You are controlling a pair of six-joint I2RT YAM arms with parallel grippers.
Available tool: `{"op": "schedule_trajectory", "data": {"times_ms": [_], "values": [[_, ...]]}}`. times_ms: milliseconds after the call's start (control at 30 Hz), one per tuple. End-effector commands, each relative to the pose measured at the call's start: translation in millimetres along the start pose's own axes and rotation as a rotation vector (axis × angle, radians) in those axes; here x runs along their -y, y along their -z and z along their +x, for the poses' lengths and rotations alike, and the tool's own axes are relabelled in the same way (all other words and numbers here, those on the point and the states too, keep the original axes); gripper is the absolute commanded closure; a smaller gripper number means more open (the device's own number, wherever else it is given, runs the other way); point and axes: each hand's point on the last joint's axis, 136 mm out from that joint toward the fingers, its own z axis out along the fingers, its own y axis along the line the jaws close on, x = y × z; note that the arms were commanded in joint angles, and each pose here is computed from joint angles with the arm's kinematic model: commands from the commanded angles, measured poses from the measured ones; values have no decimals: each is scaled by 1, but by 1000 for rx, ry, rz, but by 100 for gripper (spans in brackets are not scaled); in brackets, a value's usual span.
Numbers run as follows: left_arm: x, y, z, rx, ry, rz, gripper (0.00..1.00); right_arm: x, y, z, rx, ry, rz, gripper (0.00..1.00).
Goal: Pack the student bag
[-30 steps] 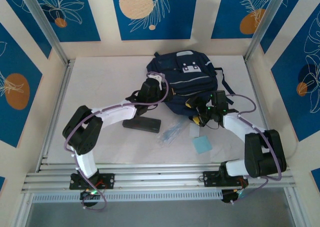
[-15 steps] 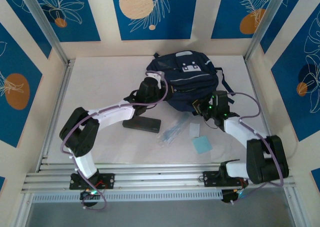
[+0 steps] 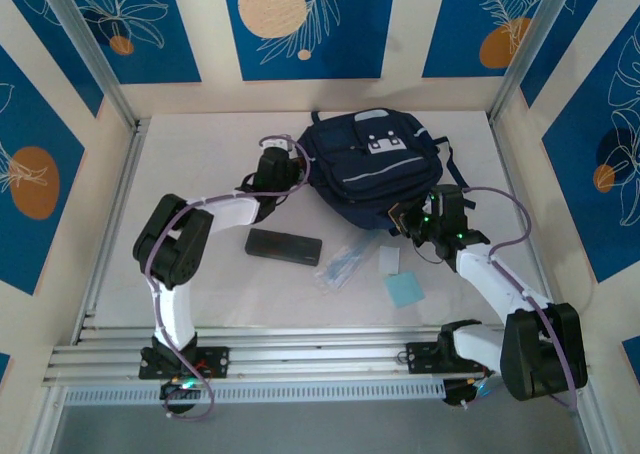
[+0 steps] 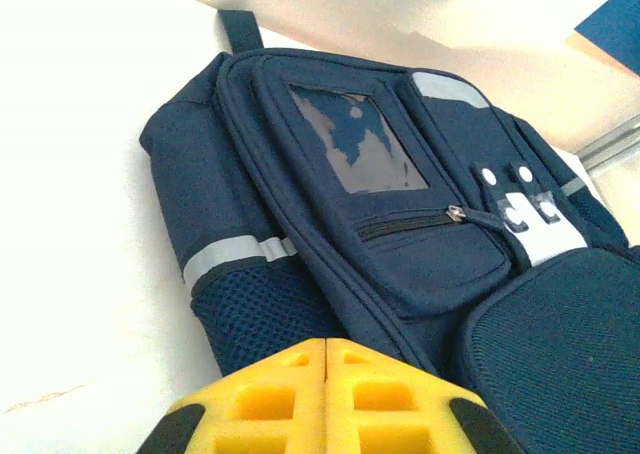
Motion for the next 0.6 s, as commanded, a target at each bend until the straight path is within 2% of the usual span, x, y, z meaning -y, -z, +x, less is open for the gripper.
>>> {"op": "schedule_trajectory", "data": {"times_ms": [0, 133, 300, 433, 467, 500, 567], "values": [[47, 13, -2, 2, 24, 144, 100, -25, 3, 1, -21, 47, -90, 100], [74, 33, 10, -54, 15, 288, 100, -31, 4, 0, -33, 89, -95, 100], [100, 44, 36, -224, 0, 436, 78, -16, 13, 2, -75, 166, -19, 100], [99, 44, 56, -297, 3, 435, 75, 22, 15, 15, -170, 123, 85, 46], [97, 45, 58, -303, 5, 422, 75, 27, 17, 18, -182, 124, 95, 39], [94, 45, 58, -303, 8, 408, 75, 28, 19, 20, -184, 131, 101, 36], [91, 47, 57, -301, 8, 380, 74, 26, 26, 20, -176, 149, 110, 35]]}}
